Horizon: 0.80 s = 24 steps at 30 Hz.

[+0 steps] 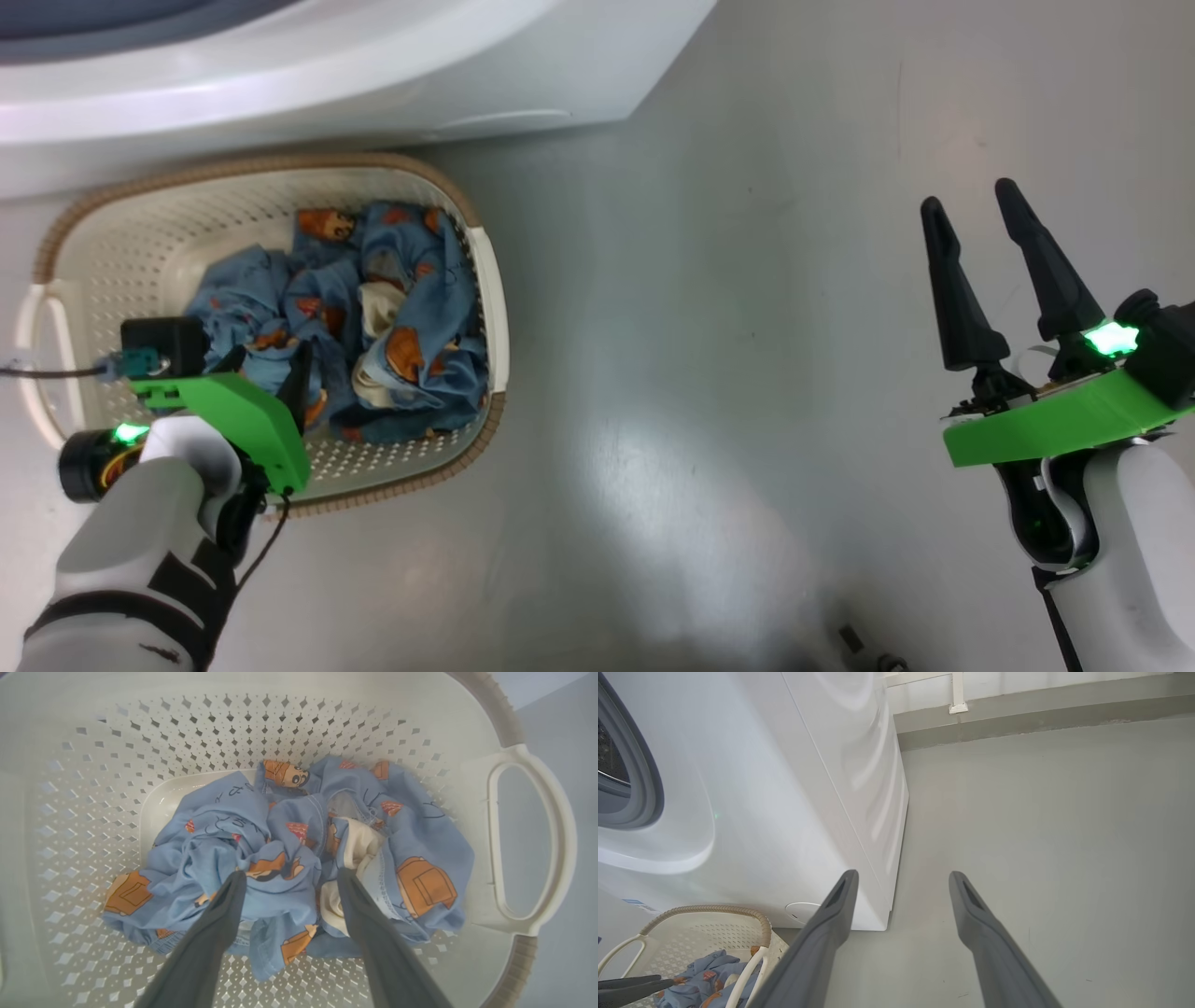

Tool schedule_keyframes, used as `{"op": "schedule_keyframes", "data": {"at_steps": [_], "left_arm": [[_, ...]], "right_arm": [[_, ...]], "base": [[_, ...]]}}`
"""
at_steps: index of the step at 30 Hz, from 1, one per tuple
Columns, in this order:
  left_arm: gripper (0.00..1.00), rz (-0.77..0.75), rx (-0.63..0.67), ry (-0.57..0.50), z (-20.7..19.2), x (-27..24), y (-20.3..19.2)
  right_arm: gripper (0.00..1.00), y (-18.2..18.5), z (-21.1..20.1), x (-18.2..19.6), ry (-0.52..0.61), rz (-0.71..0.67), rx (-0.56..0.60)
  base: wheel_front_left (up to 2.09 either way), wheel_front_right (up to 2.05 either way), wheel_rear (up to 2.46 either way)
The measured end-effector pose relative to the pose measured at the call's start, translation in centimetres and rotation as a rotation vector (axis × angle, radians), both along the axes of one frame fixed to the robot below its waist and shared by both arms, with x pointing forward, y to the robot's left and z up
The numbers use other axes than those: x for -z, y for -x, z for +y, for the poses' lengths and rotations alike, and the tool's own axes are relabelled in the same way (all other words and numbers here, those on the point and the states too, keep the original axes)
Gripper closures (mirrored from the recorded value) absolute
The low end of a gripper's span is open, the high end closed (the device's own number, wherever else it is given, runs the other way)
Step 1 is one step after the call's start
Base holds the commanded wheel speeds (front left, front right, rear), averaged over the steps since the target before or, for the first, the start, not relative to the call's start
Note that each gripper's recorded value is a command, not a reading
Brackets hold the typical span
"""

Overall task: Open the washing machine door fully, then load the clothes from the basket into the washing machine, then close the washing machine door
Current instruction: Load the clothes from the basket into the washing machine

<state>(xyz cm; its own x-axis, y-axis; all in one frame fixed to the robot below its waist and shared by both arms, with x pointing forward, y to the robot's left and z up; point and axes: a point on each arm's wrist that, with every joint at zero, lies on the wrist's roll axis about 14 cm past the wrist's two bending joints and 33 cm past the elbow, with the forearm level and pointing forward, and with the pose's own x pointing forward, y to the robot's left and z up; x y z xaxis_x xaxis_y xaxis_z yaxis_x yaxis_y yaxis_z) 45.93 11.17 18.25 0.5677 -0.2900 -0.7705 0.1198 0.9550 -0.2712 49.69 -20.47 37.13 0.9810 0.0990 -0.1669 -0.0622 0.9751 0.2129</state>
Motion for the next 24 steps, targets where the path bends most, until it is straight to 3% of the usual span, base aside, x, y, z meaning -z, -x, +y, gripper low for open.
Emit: {"op": "schedule_keyframes", "data": {"at_steps": [18, 19, 21, 24], "left_arm": [[0.02, 0.114, 0.028, -0.014, -0.2, 3.9, 0.5], [0.54, 0.120, 0.031, -0.013, -0.3, 3.9, 0.6], [0.99, 0.122, 0.031, -0.009, -0.5, 3.9, 0.6], [1.00, 0.112, 0.025, -0.004, -0.5, 3.4, 0.3]], "right_arm": [[0.00, 0.0, 0.0, 1.5, 0.020, 0.030, -0.021], [0.00, 0.1, -0.1, 1.4, 0.023, 0.030, -0.019], [0.00, 0.1, -0.2, 1.2, 0.025, 0.027, -0.016], [0.00, 0.1, -0.2, 0.9, 0.029, 0.019, -0.016]], "base": [[0.00, 0.00, 0.00], [0.00, 0.00, 0.00], [0.00, 0.00, 0.00], [0.00, 0.00, 0.00]]}}
